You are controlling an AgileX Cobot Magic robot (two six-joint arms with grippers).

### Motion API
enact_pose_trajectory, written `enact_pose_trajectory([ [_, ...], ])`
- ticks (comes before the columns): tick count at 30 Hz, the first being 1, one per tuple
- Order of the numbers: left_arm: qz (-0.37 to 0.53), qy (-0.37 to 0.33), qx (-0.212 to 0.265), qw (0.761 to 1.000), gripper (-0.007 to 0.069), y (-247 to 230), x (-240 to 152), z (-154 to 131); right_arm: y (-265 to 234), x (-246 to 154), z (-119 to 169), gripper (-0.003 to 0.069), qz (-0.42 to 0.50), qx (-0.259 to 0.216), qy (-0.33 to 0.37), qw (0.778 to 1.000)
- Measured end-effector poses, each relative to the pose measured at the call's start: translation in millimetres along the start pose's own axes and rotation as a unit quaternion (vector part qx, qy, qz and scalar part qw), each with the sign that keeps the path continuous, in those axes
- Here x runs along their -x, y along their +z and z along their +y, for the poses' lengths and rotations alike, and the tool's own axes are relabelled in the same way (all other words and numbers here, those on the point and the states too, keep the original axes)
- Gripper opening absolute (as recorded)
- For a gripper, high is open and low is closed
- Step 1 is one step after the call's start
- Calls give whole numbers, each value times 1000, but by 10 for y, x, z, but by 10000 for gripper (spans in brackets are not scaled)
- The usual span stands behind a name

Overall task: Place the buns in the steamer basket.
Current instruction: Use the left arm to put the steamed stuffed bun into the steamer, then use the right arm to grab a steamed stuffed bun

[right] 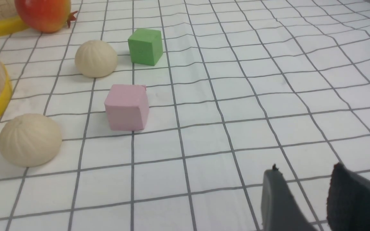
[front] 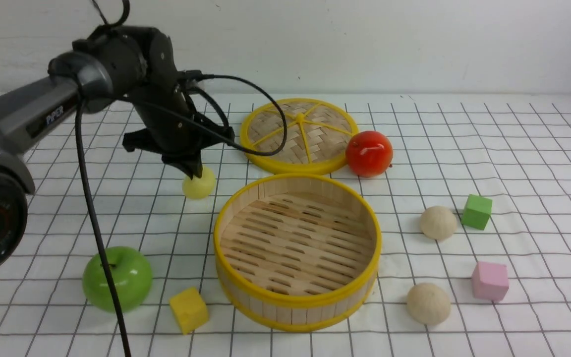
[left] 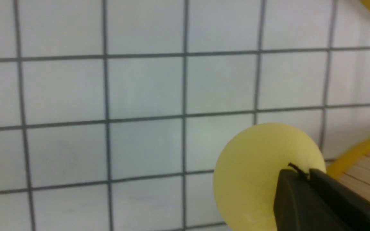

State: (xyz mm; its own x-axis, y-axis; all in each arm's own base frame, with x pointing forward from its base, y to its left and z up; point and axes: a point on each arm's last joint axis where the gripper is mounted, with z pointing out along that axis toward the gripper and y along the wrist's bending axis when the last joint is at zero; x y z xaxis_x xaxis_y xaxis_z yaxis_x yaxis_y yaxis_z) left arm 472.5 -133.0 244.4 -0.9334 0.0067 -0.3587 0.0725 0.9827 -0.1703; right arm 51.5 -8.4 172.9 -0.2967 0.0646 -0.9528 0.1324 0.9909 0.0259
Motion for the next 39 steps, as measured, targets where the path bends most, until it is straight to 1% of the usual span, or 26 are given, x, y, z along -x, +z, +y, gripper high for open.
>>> enact_pose_trajectory([
  [3,23,30,-34,999,-13,-111,-76,-232,0,0,0,239,0,0,0,1000],
  [4,26,35,-38,998,-13,-119,-93,-274,0,0,0,239,0,0,0,1000],
  [6,39,70,-55,995,-13,-153,-200,-555,0,0,0,239,0,0,0,1000],
  [7,40,78,-57,994,-13,-156,-224,-617,0,0,0,239,0,0,0,1000],
  [8,44,95,-60,993,-13,-151,-283,-750,0,0,0,239,0,0,0,1000],
  [9,45,97,-59,992,-13,-145,-291,-766,0,0,0,239,0,0,0,1000],
  [10,52,112,-61,990,-13,-110,-359,-902,0,0,0,239,0,0,0,1000],
  [12,52,123,-61,989,-13,-80,-397,-987,0,0,0,239,0,0,0,1000],
  [14,50,136,-52,988,-13,23,-437,-1075,0,0,0,239,0,0,0,1000],
  [19,45,106,-16,993,17,237,-427,-1028,0,0,0,239,0,0,0,1000],
  [20,45,106,-15,993,20,242,-427,-1026,0,0,0,239,0,0,0,1000],
  [21,44,103,-8,994,48,248,-425,-1014,0,0,0,239,0,0,0,1000],
  [22,44,104,-8,994,52,248,-424,-1013,0,0,0,239,0,0,0,1000],
  [23,47,101,-5,994,101,248,-428,-1009,0,0,0,239,0,0,0,1000],
  [24,47,101,-5,994,107,243,-429,-1009,0,0,0,239,0,0,0,1000],
  [27,65,98,-5,993,248,161,-458,-1006,0,0,0,239,0,0,0,1000],
  [29,67,96,-9,993,304,86,-462,-1013,0,0,0,239,0,0,0,1000],
  [30,61,93,-19,994,365,-41,-457,-1031,0,0,0,239,0,0,0,1000],
  [32,42,90,-37,994,439,-315,-442,-1058,0,0,0,239,0,0,0,1000],
  [33,23,88,-55,994,482,-578,-437,-1079,0,0,0,239,0,0,0,1000],
  [35,-2,86,-76,993,503,-879,-441,-1098,0,0,0,239,0,0,0,1000],
  [39,-87,87,-130,984,519,-1877,-565,-1076,0,0,0,239,0,0,0,1000],
])
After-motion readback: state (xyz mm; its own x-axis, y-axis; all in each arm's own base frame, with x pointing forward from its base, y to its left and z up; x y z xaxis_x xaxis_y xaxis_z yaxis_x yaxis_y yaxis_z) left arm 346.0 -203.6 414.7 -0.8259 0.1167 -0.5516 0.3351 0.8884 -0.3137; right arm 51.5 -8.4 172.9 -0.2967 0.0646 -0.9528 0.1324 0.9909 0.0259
